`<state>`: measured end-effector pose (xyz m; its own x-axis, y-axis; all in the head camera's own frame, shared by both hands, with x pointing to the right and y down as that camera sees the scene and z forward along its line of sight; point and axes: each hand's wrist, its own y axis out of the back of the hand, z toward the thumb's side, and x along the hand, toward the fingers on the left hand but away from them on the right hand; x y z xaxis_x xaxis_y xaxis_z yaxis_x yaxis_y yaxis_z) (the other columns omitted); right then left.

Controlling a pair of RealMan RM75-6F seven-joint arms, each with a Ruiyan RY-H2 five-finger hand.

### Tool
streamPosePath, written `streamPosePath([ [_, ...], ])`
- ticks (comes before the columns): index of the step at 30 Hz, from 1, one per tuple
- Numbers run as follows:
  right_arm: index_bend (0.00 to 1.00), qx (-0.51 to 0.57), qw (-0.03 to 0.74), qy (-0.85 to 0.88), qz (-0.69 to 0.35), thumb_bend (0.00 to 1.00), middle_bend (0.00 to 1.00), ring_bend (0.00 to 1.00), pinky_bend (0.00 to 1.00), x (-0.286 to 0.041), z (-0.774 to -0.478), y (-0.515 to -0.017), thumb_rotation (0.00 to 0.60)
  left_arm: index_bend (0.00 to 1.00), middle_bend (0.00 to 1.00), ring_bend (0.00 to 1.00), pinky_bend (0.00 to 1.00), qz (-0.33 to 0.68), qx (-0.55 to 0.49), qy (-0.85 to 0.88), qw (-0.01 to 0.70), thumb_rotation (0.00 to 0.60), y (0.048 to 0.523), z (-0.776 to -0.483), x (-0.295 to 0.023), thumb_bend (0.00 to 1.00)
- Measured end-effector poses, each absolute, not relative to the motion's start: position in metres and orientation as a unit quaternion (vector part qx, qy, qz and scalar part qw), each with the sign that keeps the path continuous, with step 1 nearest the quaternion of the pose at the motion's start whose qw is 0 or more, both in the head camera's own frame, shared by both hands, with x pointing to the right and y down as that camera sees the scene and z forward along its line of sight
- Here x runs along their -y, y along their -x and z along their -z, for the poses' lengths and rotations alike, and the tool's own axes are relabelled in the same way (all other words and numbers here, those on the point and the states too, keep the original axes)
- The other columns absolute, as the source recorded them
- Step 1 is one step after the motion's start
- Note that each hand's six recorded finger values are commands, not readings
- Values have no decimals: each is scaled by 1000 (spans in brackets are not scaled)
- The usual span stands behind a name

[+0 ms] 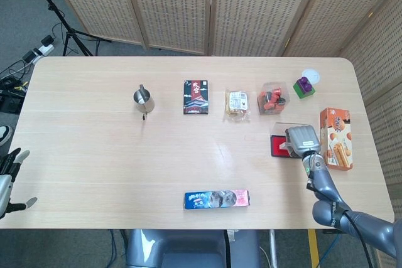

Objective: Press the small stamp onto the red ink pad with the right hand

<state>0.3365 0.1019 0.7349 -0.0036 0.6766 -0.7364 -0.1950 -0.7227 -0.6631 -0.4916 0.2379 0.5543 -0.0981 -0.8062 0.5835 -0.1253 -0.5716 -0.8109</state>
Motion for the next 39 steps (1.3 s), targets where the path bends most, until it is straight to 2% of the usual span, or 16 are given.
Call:
streamPosePath([
  [21, 571, 195, 323, 632, -677, 514, 1000, 1000, 1000, -101, -732, -331, 600, 0, 0, 0, 0, 636, -379, 617, 267, 600, 492, -553, -238, 132],
  [39, 571, 233, 333, 678, -613, 516, 1000, 1000, 1000, -84, -672, -274, 600, 0, 0, 0, 0, 635, -378, 619, 267, 600, 491, -553, -239, 132],
])
